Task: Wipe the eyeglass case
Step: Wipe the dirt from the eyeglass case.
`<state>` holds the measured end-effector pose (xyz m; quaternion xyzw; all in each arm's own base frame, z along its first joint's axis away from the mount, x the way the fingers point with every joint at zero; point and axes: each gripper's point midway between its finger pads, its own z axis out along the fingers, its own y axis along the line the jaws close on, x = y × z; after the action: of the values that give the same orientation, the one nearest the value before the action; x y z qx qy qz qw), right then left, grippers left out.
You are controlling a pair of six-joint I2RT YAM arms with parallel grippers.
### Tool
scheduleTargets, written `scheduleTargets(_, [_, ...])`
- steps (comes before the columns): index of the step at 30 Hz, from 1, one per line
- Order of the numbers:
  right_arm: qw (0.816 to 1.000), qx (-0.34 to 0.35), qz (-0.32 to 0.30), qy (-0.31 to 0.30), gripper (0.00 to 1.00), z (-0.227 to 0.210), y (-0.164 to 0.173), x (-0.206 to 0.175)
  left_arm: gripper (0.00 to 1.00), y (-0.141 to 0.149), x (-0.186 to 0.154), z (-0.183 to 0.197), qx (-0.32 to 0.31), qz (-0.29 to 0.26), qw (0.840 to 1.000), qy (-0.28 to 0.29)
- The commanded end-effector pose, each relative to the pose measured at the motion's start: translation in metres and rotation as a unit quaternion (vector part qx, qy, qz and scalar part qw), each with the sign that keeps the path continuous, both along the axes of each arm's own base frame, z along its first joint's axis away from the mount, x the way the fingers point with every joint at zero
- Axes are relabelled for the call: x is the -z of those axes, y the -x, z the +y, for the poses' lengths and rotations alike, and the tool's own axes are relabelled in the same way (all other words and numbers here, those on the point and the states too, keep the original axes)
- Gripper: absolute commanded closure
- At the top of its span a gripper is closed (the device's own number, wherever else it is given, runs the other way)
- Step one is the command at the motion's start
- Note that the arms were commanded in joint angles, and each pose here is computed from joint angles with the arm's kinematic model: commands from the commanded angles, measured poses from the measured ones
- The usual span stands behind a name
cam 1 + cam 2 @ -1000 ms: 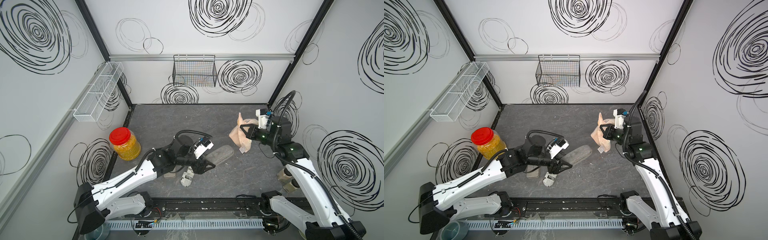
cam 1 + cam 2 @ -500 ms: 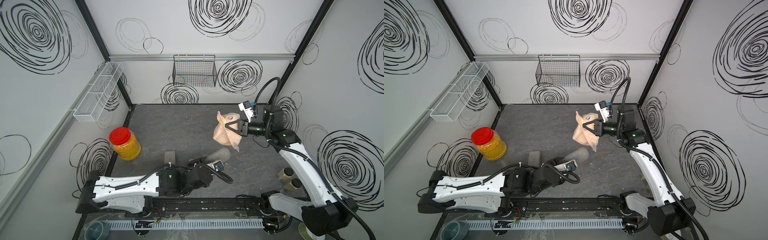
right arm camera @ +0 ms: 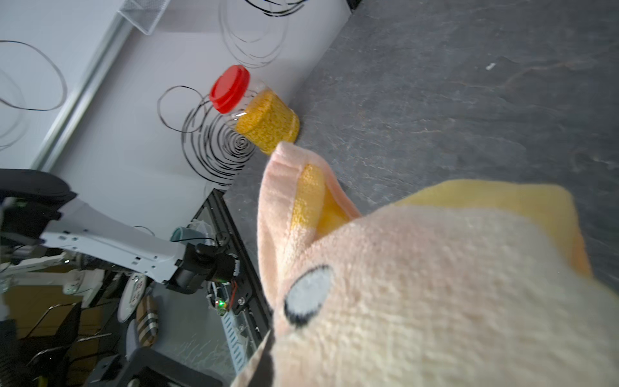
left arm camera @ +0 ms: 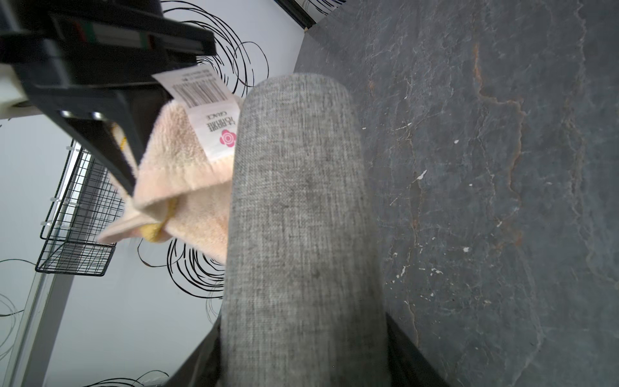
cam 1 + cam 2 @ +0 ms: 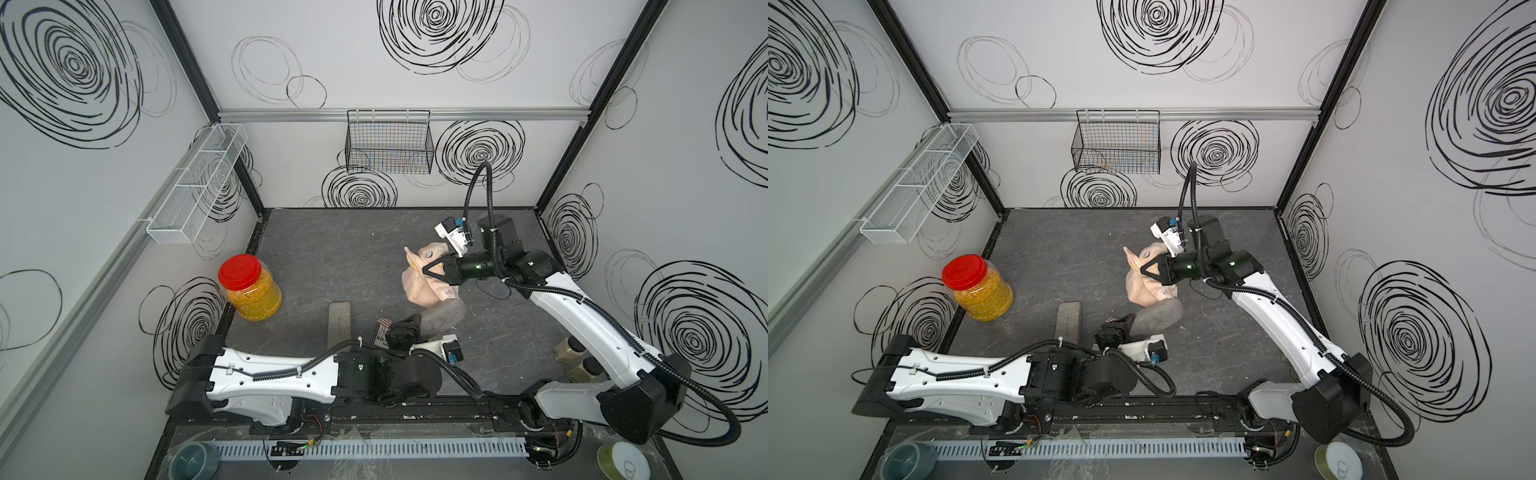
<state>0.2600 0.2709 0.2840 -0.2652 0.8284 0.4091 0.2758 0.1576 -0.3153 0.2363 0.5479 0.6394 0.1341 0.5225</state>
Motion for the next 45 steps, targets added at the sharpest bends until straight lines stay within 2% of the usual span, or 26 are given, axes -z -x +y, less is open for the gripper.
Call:
scheduleTargets(1, [0.994,0.072,-0.006,0.082,0.98,-0.035,-0.013,0.017,0.44,-0.009,-0.014,0.0,-0.021,-0.018,0.999,0.029])
scheduleTargets(4, [0.999,0.038,-0.022,0.029,0.98,-0.028,0.001,-0.007,0.44,-0.011,-0.008,0.0,-0.023,-0.012,0.999,0.027])
scheduleTargets(7, [0.997,-0.06,-0.011,-0.044,0.95,-0.001,0.037,-0.028,0.44,-0.011,-0.006,-0.001,-0.021,-0.01,0.999,0.024])
scheduleTargets(10, [0.99,-0.13,-0.001,-0.059,0.94,0.018,0.066,-0.028,0.44,-0.014,-0.005,0.0,-0.023,-0.011,0.999,0.023])
scheduleTargets(13, [0.986,-0.161,0.028,-0.044,0.93,0.026,0.081,-0.011,0.44,-0.017,-0.004,0.001,-0.026,-0.008,0.999,0.027])
scheduleTargets(17, [0.988,-0.148,0.047,-0.006,0.94,0.021,0.08,0.012,0.44,-0.018,-0.002,0.002,-0.029,-0.007,0.999,0.025])
scheduleTargets(21, [0.997,-0.052,0.016,0.053,0.96,-0.013,0.052,0.017,0.44,-0.02,0.003,0.007,-0.035,-0.009,0.999,0.016])
scheduleTargets(25, [0.997,0.034,0.003,0.074,0.96,-0.052,0.028,0.013,0.44,-0.022,0.005,0.011,-0.037,-0.003,0.999,0.022])
scheduleTargets(28, [0.999,-0.015,-0.003,0.042,0.95,-0.036,0.042,0.002,0.44,-0.024,0.006,0.01,-0.035,0.0,0.999,0.023])
scheduleTargets(33, [0.992,-0.122,-0.02,0.001,0.95,0.024,0.072,-0.005,0.44,-0.025,0.005,0.004,-0.032,-0.007,0.999,0.016])
scheduleTargets(37, [0.989,-0.148,0.004,-0.013,0.95,0.042,0.074,0.002,0.44,-0.024,0.005,0.002,-0.031,-0.009,0.999,0.013])
scheduleTargets(41, [0.994,-0.101,0.005,0.033,0.96,0.023,0.059,0.019,0.44,-0.023,0.005,0.006,-0.035,-0.008,0.999,0.017])
scheduleTargets(45, [0.995,0.017,0.012,0.099,0.96,-0.036,0.023,0.037,0.44,-0.023,0.006,0.01,-0.037,-0.006,0.999,0.023])
